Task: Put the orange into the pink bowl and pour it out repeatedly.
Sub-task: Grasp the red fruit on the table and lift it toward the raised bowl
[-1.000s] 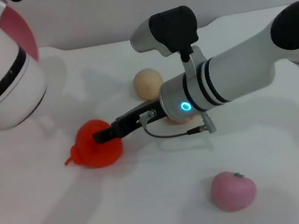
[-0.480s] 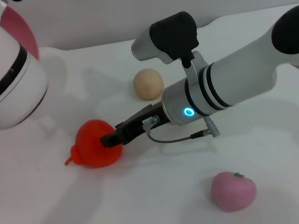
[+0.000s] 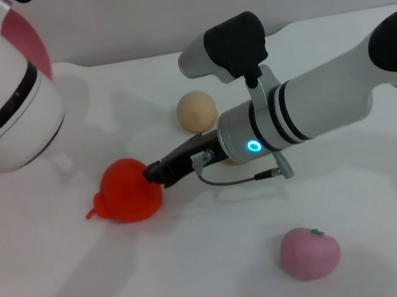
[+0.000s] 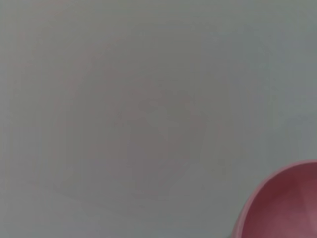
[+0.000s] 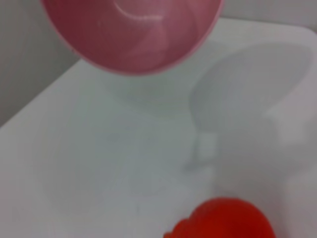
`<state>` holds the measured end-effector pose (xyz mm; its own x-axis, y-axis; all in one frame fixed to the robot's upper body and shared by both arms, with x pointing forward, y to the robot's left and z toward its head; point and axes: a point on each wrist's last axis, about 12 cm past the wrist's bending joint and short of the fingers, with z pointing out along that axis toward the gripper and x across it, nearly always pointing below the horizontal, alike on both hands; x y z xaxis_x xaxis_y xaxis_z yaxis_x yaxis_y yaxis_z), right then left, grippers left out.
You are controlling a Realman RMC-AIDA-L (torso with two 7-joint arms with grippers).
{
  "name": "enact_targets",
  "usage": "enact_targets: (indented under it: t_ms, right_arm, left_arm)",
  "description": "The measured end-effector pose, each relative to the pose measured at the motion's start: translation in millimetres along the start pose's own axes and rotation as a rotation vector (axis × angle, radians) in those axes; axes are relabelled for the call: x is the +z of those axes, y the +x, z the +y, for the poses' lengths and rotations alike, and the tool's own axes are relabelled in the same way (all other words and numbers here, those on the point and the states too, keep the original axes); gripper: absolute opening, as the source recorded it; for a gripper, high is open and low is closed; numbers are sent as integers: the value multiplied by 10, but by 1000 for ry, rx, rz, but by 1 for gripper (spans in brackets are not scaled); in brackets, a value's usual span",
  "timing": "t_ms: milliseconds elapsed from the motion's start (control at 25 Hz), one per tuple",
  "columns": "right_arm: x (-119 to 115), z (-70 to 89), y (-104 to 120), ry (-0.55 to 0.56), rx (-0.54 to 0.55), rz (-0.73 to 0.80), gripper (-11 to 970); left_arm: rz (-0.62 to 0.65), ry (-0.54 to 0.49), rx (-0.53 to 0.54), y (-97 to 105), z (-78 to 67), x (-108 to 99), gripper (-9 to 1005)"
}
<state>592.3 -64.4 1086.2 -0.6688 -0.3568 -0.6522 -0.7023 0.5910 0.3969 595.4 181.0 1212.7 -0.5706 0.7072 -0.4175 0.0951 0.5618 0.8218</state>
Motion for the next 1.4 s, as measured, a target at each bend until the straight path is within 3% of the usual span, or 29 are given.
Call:
enact_targets:
  t_ms: [320,520,760,1000,1280,1400]
  right_arm:
    - [-94,-3,-30,-30,25,-59,21]
    - [-177,-69,-50,-42,68,-92,0]
    - [-196,-105,49,-29,48,-128,83]
    - [-246,-256,139,1,176,-235,186]
    - [-214,-176,160,-57,91,-192,320]
    - [-197,-181,165,-54,85,-178,440]
  left_arm:
    - [2,-3,6,11,20,17,43]
    - [4,-3,8,17,19,26,43]
    - [13,-6,31,-9,-9,59,43]
    - [15,6,41,-29,-24,66,43]
    - [37,8,46,-4,-43,117,43]
    - [51,9,36,16,-42,145,43]
